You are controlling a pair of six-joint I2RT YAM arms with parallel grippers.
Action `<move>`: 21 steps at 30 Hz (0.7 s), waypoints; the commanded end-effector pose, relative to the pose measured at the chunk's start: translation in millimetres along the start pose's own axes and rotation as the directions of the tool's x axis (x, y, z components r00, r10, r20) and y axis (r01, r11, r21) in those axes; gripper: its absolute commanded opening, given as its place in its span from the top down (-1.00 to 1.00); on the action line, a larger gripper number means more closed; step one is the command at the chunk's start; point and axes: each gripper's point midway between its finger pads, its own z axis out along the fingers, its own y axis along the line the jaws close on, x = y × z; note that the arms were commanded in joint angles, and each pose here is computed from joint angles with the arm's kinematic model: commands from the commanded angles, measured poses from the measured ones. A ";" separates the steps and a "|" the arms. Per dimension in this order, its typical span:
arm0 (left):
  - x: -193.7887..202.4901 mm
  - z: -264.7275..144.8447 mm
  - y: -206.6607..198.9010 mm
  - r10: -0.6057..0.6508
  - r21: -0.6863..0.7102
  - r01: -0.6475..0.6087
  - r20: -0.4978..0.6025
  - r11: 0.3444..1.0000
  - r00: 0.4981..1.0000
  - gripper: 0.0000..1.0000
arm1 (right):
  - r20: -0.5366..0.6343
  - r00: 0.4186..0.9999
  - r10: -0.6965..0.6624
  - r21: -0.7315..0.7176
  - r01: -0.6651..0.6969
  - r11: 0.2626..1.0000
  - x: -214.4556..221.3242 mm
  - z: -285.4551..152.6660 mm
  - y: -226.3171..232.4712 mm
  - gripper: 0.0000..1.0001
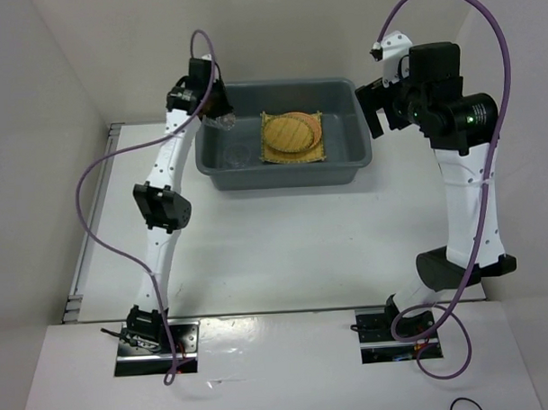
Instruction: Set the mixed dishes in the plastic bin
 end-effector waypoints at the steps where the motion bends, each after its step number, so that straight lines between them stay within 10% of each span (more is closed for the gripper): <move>1: -16.4 -2.7 -9.8 0.040 -0.029 -0.038 0.098 0.999 0.994 1.00 | 0.042 0.999 -0.010 0.018 0.009 1.000 -11.0 -7.1 -3.9 -0.97; 16: 61.3 80.5 23.5 0.107 -0.081 -0.111 -0.060 0.990 0.992 0.87 | -0.023 1.000 -0.017 0.047 0.018 0.999 -17.0 47.0 -6.6 -0.97; 18: 72.3 87.0 25.7 0.116 -0.069 -0.123 -0.088 0.990 0.989 0.25 | -0.025 1.000 -0.017 0.047 0.018 0.999 -18.0 51.1 -6.4 -0.97; 21: 77.8 90.0 28.5 0.116 -0.074 -0.124 -0.101 0.990 0.988 -0.04 | -0.024 1.000 -0.008 0.047 0.009 0.999 -18.9 53.8 -5.9 -0.97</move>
